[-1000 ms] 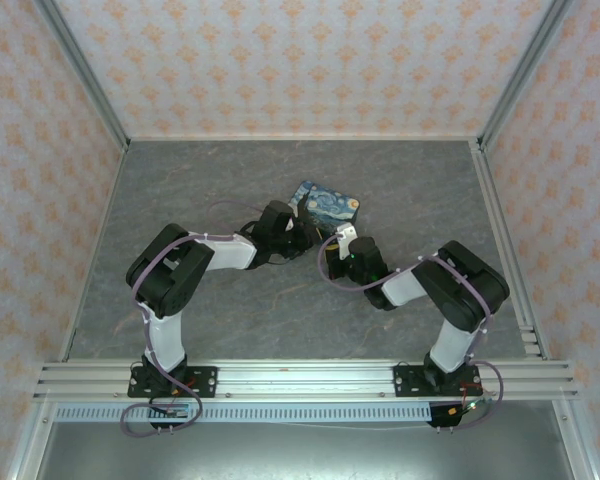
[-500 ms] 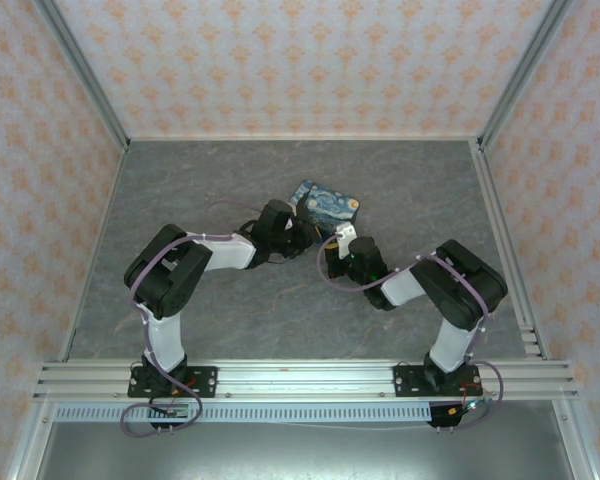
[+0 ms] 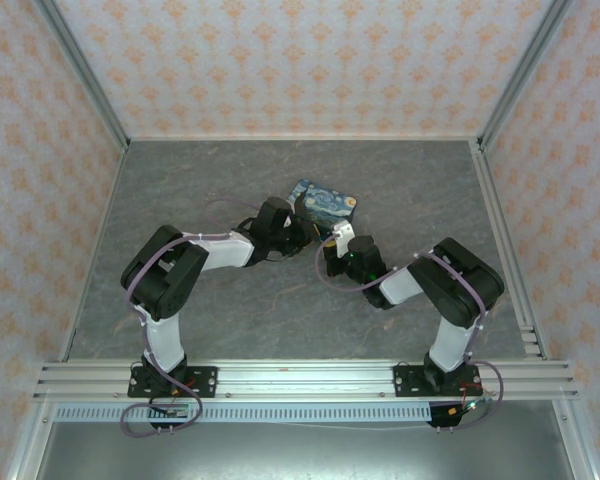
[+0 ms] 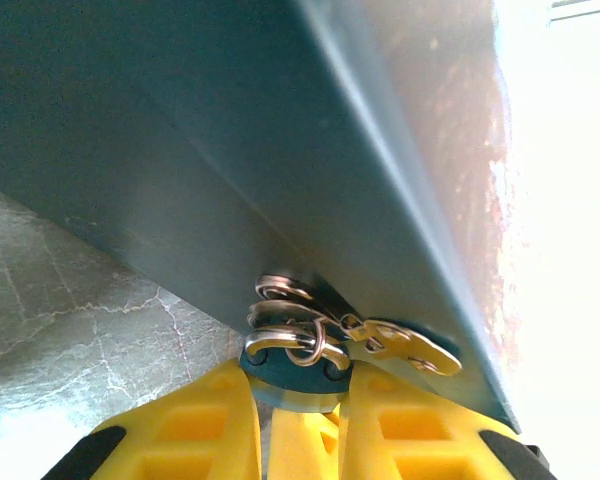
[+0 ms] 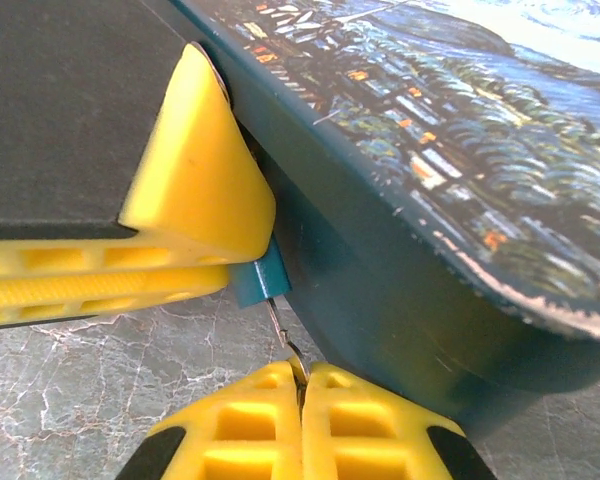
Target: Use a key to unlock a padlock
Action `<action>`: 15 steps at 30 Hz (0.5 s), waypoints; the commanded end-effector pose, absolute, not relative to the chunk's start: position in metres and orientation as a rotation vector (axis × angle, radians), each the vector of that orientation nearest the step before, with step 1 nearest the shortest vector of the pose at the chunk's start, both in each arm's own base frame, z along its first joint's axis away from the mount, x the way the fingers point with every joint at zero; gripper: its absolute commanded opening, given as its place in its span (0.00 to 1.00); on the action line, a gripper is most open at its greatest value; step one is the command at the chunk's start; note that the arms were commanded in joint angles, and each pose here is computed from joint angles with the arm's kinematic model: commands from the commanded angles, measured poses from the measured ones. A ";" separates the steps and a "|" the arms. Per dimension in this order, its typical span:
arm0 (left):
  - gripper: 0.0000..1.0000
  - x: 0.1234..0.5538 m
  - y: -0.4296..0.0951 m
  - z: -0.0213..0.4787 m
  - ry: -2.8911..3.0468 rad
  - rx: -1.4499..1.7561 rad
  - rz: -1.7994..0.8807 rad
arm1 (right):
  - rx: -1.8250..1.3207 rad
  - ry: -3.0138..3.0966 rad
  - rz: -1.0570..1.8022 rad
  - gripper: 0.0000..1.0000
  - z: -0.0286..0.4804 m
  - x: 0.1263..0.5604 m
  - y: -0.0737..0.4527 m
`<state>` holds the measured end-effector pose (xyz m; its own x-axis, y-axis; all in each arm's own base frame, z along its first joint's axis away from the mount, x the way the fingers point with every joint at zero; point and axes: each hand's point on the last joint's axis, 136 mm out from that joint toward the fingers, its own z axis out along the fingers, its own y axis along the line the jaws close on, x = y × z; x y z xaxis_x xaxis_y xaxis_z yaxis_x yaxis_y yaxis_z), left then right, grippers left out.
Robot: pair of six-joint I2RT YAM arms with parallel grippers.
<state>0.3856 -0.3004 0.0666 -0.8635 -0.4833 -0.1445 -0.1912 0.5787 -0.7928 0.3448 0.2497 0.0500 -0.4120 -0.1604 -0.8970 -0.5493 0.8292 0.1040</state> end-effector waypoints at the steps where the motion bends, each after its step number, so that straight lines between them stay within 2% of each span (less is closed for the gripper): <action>1: 0.21 0.368 -0.325 0.092 2.495 -0.440 -1.311 | -0.528 1.783 0.558 0.00 0.102 0.362 0.275; 15: 0.21 0.361 -0.326 0.093 2.505 -0.424 -1.323 | -0.524 1.737 0.646 0.00 0.130 0.366 0.290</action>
<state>0.3905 -0.2959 0.0736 -0.8537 -0.4978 -0.1532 -0.1928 0.5754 -0.7948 0.3506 0.2578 0.0573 -0.4191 -0.1402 -0.8970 -0.5586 0.8187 0.1330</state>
